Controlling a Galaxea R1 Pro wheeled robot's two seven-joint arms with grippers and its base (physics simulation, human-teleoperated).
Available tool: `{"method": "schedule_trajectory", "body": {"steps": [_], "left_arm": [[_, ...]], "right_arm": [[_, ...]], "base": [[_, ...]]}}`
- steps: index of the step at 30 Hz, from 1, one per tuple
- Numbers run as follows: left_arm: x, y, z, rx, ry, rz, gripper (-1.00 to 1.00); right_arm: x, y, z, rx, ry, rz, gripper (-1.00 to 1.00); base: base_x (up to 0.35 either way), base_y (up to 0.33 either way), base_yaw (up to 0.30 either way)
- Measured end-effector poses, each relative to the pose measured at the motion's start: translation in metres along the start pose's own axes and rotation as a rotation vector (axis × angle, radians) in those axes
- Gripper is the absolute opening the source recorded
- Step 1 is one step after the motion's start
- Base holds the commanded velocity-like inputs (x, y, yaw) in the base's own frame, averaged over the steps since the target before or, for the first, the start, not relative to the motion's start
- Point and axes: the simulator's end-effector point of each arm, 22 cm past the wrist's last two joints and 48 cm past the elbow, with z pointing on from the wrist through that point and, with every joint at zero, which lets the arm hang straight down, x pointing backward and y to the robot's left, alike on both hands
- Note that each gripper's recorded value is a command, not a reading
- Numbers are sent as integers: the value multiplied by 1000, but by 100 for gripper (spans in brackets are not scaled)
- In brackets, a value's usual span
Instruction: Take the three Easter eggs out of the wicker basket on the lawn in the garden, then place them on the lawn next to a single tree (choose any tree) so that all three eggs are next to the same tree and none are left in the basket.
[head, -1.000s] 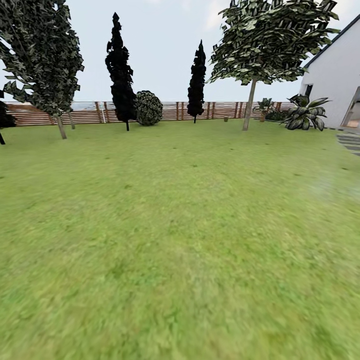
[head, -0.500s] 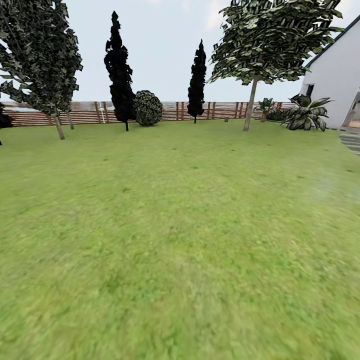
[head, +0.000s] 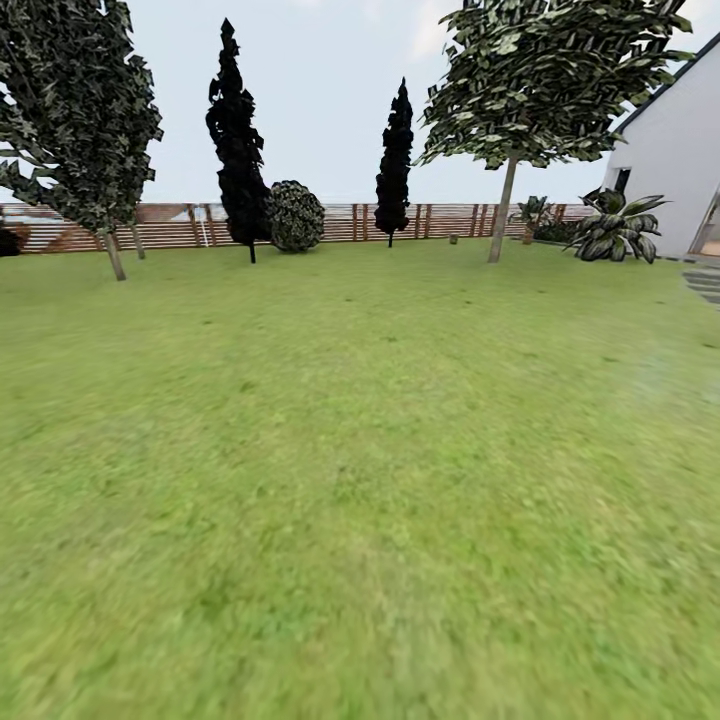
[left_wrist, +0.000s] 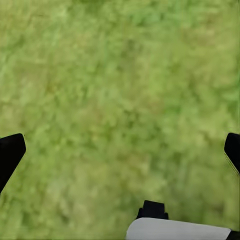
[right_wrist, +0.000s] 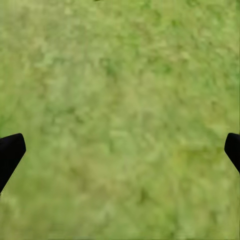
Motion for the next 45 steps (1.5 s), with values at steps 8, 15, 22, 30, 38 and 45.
{"method": "schedule_trajectory", "body": {"steps": [8, 15, 22, 30, 38, 45], "left_arm": [[0, 1, 0, -1, -1, 0, 100], [0, 1, 0, -1, -1, 0, 100], [0, 1, 0, -1, -1, 1, 100], [-1, 1, 0, -1, -3, 0, 100], [-1, 1, 0, -1, -3, 0, 100], [-1, 1, 0, -1, -3, 0, 100]], "right_arm": [[0, 0, 0, 1, 0, 1, 100], [0, -1, 0, 3, 1, 6, 100], [0, 0, 0, 3, 1, 9, 100], [1, 0, 0, 2, 2, 8, 100], [0, 3, 0, -1, 1, 10, 100], [1, 6, -1, -5, 3, 10, 100]], "base": [[333, 0, 0], [333, 0, 0], [333, 0, -1], [333, 0, -149], [333, 0, -23], [333, 0, -124]]}}
